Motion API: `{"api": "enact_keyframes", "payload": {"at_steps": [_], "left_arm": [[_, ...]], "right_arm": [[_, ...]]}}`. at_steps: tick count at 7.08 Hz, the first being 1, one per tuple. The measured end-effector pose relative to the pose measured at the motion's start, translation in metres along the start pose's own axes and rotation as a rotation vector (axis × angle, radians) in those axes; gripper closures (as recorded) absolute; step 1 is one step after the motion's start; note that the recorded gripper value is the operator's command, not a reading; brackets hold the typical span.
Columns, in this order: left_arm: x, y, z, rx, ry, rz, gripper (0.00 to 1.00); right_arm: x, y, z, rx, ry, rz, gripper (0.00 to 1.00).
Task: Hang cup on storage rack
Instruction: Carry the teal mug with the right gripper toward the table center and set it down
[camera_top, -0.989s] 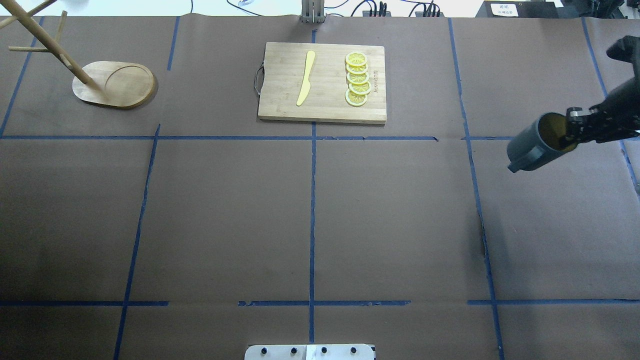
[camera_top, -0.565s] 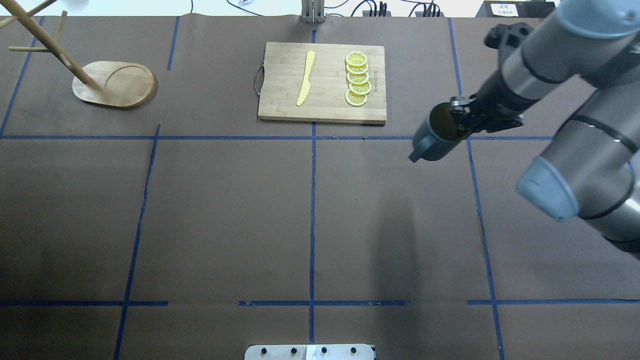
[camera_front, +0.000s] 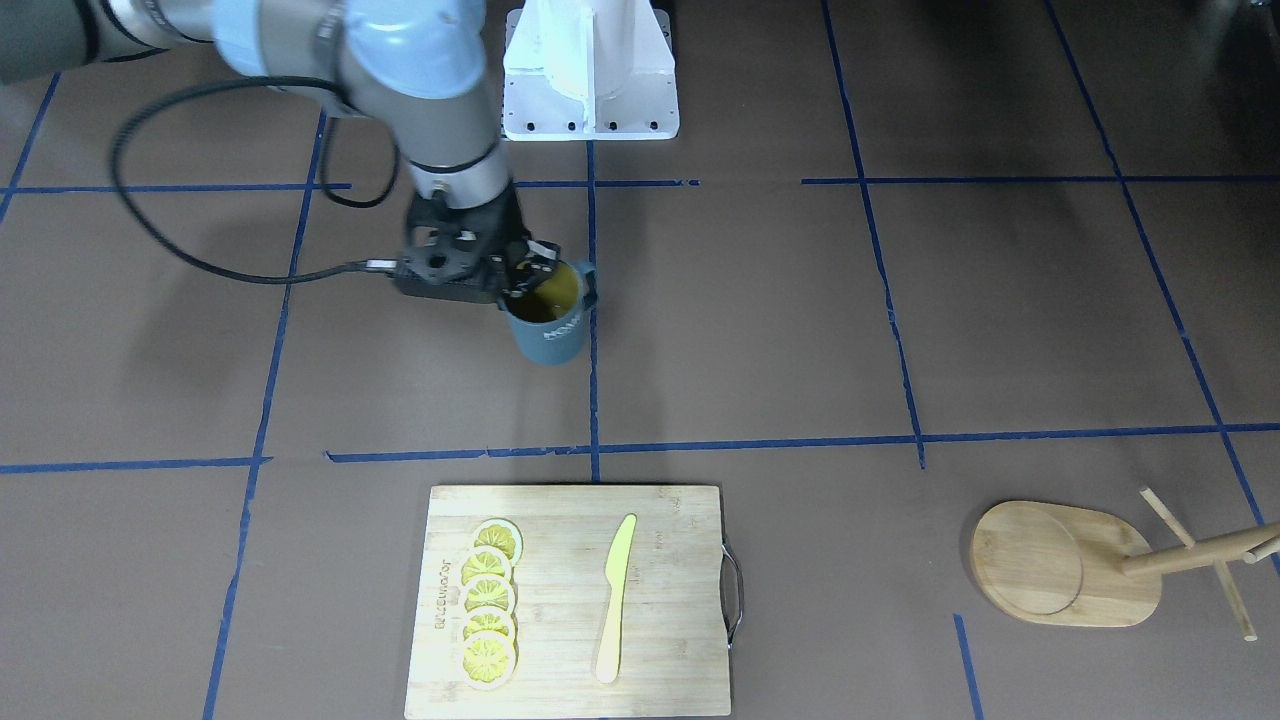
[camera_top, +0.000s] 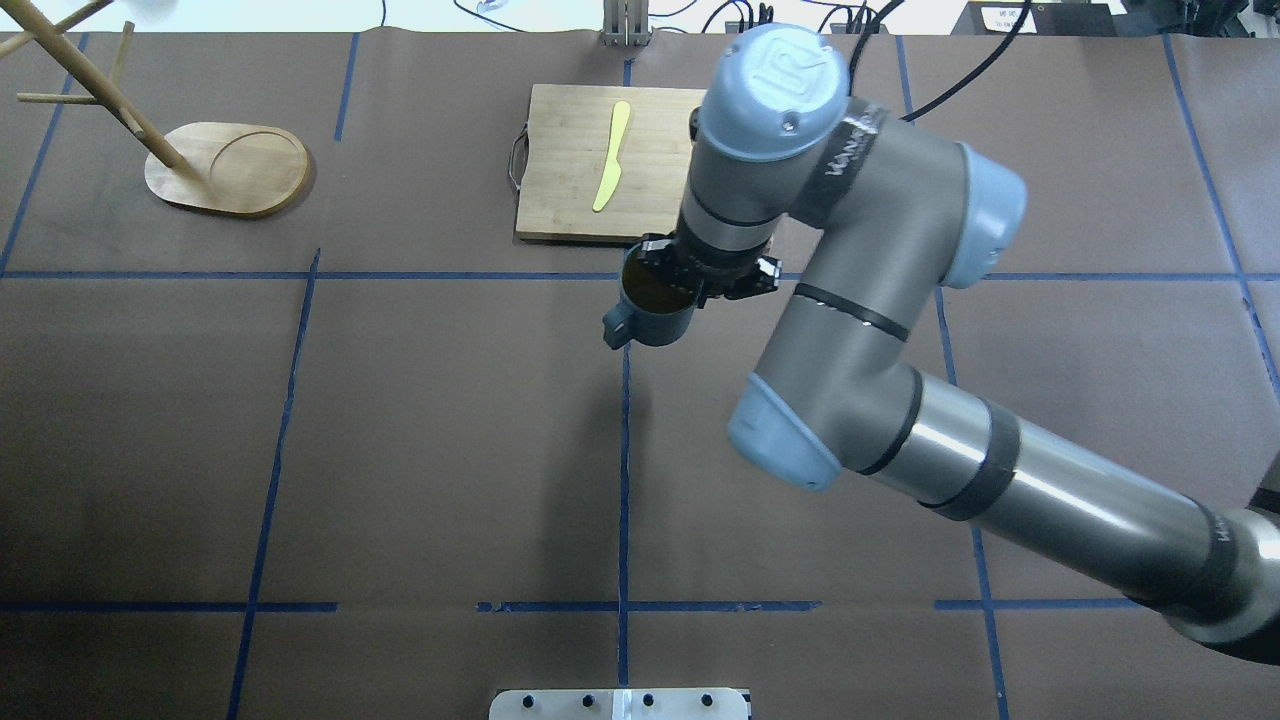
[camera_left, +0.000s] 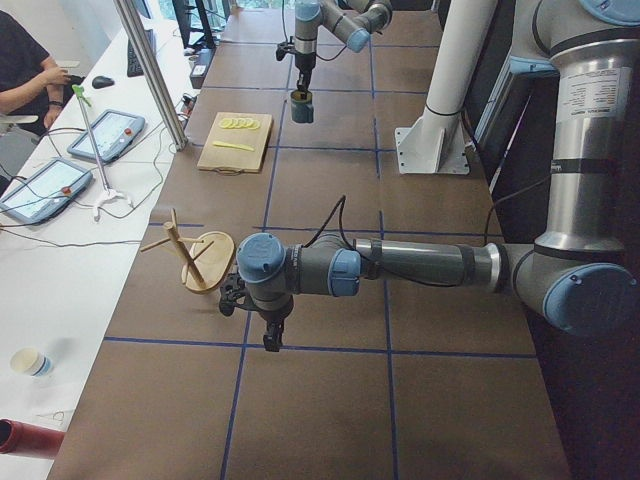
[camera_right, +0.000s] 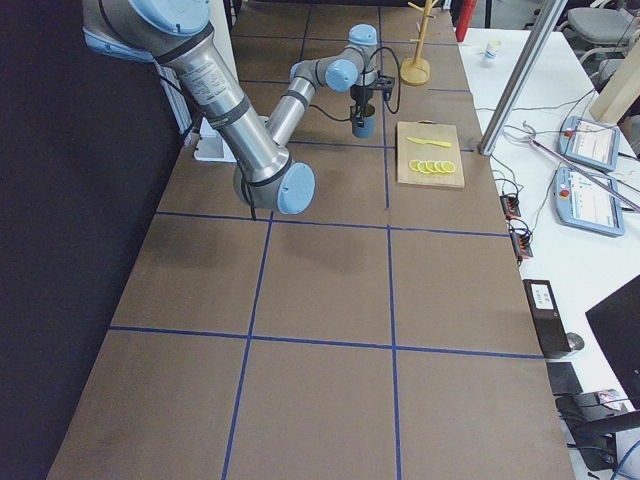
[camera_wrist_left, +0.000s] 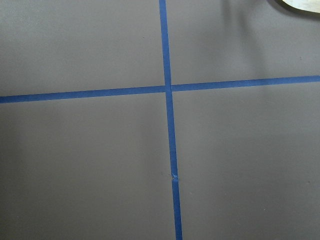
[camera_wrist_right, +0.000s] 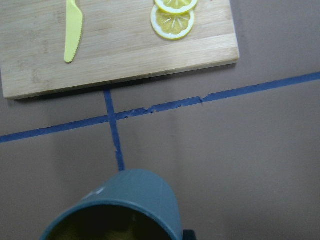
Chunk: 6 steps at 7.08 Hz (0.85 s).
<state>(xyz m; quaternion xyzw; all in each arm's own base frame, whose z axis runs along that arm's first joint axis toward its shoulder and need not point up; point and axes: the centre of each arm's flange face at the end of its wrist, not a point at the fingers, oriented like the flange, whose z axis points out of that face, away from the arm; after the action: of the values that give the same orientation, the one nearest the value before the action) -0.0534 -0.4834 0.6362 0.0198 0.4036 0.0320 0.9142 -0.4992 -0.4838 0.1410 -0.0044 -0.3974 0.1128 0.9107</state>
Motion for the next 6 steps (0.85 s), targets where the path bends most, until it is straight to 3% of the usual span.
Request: {"api": "enact_keyframes", "payload": {"at_steps": [2, 4, 6], "left_arm": [[0.001, 0.0, 0.0, 0.001, 0.001, 0.001, 0.0], [0.0, 0.0, 0.0, 0.001, 0.001, 0.001, 0.0], [0.001, 0.0, -0.001, 0.002, 0.001, 0.001, 0.0]], "right_arm": [[-0.047, 0.02, 0.035, -0.005, 0.017, 0.011, 0.99], [-0.053, 0.032, 0.058, -0.007, 0.043, 0.02, 0.99], [-0.049, 0.032, 0.065, -0.013, 0.054, 0.126, 0.91]]}}
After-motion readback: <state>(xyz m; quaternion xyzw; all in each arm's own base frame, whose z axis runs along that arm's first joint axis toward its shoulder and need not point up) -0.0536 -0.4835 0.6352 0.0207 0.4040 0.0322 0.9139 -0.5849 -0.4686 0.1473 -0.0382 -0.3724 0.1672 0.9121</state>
